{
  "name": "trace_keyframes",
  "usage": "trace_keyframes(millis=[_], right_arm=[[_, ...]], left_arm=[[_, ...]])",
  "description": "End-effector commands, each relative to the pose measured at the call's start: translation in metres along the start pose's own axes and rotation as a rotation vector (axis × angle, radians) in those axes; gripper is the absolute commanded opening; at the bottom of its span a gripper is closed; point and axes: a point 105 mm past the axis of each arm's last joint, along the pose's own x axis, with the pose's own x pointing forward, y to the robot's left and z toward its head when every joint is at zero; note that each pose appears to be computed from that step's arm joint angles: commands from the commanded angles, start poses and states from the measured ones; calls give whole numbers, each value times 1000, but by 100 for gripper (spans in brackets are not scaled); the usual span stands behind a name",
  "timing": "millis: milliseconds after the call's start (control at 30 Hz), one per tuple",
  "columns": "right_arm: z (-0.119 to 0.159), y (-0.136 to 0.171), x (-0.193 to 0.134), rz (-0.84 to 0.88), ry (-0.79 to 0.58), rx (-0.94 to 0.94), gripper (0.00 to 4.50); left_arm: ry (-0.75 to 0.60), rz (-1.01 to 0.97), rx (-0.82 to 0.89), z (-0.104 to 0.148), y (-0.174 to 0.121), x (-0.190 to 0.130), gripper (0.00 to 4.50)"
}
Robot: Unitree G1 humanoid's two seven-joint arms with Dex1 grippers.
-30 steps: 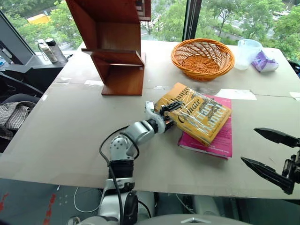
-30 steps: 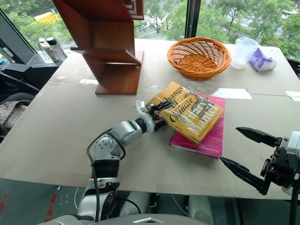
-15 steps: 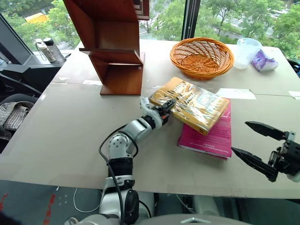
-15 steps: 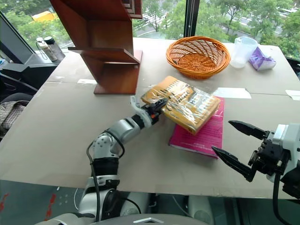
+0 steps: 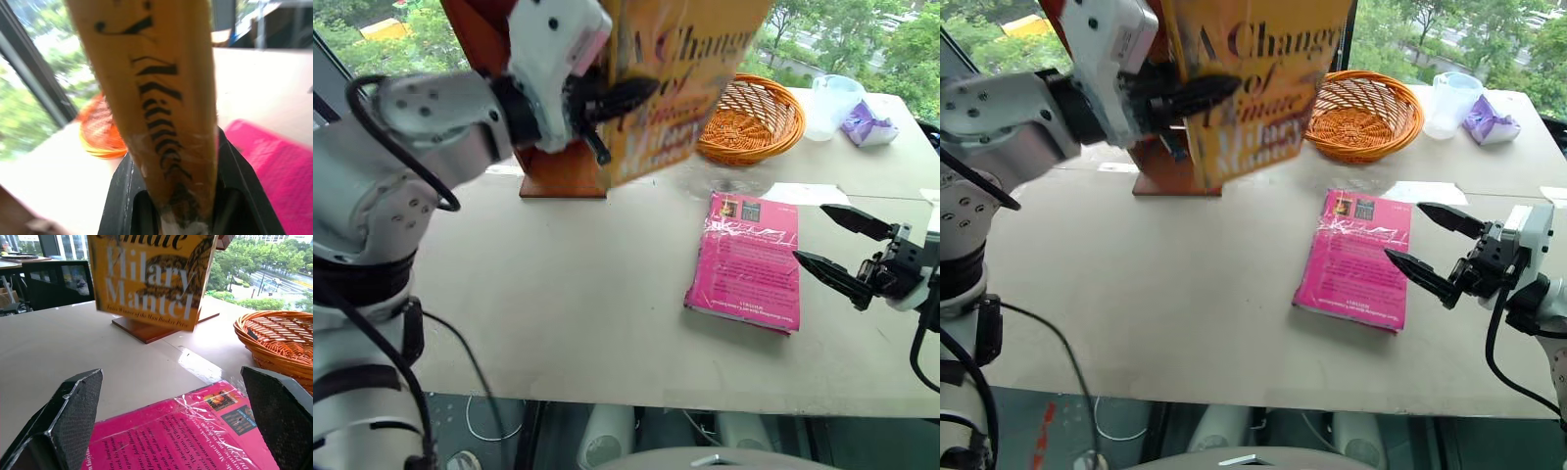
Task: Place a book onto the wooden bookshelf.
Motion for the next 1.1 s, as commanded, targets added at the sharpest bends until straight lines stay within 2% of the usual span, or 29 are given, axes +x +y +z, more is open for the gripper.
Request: trace_keyframes(millis=[33,100,167,267,433,533,667,800,1100], right_arm=[[6,-19,13,19,-43,-76,450],[5,-21,17,31,-53,-86,450],[5,-22,21,42,-67,-99,450],[9,-22,27,56,-91,-117,450],[24,-17,28,85,-148,-131,450],[36,-14,27,76,-187,-140,450],[51,-7,27,67,-240,-138,450],[68,0,24,68,-310,-98,450],[74,1,22,56,-301,-105,450]], left_arm=[[-12,142,756,71,32,-8,48],[39,146,861,75,44,-8,48],[171,165,954,66,64,-9,48],[393,140,1017,43,87,-10,48],[666,109,1062,7,122,-18,48],[804,43,1033,-25,134,-19,48],[906,1,987,-45,142,-14,48],[951,4,918,-55,150,-10,48],[942,-6,826,-49,139,8,48]])
